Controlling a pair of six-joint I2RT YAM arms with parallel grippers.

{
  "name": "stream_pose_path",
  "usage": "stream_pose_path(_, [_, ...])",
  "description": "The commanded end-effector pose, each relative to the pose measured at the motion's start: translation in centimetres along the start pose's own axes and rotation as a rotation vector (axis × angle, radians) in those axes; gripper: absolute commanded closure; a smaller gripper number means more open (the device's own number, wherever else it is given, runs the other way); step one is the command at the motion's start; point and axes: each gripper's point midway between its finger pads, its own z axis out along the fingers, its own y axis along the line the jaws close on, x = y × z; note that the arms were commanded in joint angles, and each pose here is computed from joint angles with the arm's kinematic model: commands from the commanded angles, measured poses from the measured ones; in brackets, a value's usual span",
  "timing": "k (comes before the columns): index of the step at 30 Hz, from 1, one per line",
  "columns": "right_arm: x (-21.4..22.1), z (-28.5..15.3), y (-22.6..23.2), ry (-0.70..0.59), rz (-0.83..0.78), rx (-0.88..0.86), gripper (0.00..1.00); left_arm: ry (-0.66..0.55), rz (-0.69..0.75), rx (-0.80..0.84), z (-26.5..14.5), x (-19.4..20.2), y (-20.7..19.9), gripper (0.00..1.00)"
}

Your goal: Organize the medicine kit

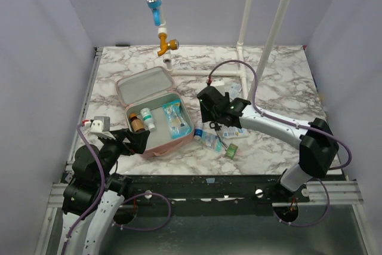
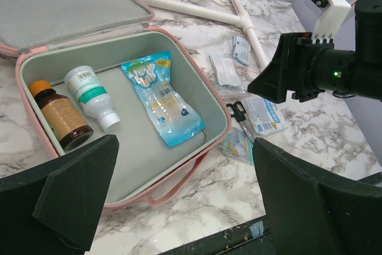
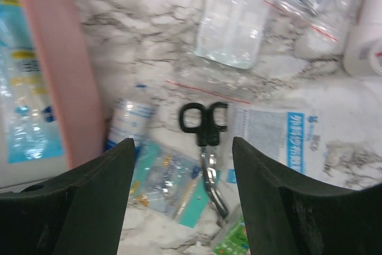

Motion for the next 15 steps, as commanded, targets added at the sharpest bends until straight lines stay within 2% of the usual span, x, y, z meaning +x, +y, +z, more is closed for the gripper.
stream_pose_path(1, [1.5,0.4,-4.8,0.027,0.081,0.089,0.3,0.007,0.001,0.0,0.2,0.2,0.1,0.02])
stream_pose_path(7, [4.4,2.0,-8.3,0.086,0.141,0.15,0.29,0.011,0.002,0.001,0.3,0.3,0.1,0.02])
stream_pose_path(15, [7.6,4.3,-10.2,0.159,0.232,0.152,0.28,0.012,0.002,0.002,0.3,0.3,0.0,0.02])
